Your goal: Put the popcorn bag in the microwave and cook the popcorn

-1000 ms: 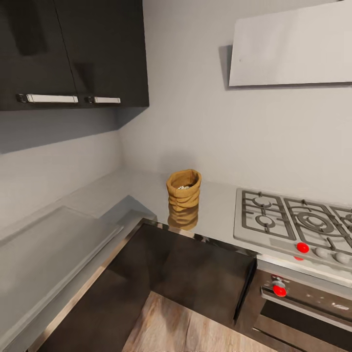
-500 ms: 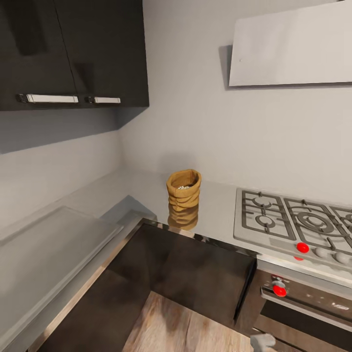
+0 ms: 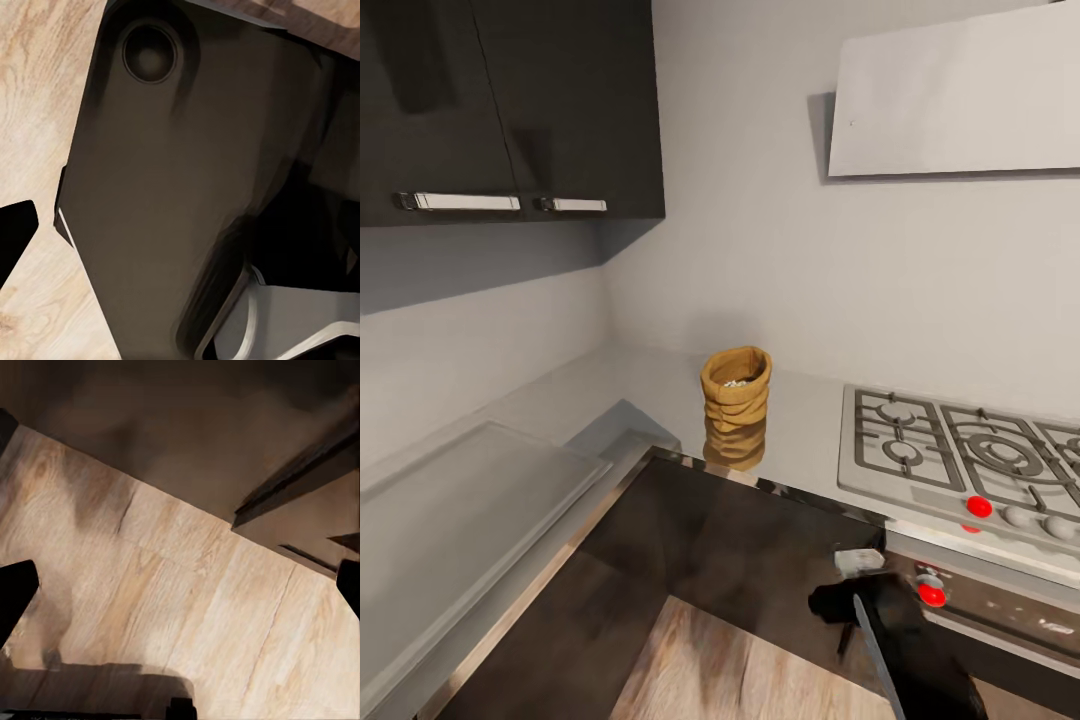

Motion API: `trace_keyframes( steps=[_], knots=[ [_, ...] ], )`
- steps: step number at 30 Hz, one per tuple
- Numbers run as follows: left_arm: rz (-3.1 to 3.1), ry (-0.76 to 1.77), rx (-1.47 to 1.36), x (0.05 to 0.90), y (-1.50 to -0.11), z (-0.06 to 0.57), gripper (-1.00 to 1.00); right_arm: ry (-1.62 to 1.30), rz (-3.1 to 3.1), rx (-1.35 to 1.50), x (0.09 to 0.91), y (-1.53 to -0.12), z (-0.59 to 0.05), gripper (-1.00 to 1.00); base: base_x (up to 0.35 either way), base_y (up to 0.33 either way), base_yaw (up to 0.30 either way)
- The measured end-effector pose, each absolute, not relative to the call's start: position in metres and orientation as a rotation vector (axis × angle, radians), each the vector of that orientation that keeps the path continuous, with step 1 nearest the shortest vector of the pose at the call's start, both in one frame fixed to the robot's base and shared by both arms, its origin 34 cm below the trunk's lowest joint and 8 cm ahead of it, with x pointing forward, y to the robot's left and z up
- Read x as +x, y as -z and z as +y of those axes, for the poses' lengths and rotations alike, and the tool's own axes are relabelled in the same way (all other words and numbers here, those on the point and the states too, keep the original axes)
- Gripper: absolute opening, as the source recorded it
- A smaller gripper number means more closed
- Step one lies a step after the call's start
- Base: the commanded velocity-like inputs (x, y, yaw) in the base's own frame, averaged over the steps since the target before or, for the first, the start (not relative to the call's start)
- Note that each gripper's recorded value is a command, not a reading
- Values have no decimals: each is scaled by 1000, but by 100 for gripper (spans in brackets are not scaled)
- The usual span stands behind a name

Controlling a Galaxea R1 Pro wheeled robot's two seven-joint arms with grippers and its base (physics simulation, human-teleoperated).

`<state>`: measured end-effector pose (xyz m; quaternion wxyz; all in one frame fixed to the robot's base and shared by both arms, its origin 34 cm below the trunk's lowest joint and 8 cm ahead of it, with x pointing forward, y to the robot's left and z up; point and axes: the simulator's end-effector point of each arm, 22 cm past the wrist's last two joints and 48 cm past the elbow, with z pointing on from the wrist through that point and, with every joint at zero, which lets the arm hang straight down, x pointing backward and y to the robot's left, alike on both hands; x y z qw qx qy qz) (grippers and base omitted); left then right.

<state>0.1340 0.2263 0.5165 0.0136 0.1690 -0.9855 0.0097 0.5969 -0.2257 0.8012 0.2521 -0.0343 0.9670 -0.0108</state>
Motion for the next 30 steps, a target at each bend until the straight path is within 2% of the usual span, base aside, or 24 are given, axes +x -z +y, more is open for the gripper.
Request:
trace_keyframes(
  steps=[7, 15, 30],
  knots=[
    [-3071, -29, 526, 134, -516, 227, 100, -90, 2371, -154, 693, -922, -148, 100, 0, 0, 0],
    [-3070, -30, 526, 134, -517, 226, 100, -57, 2169, -174, 769, -1040, -144, 100, 0, 0, 0],
    [-3071, -31, 527, 135, -517, 226, 100, 56, 2159, -186, 869, -1162, -154, 100, 0, 0, 0]
  ],
)
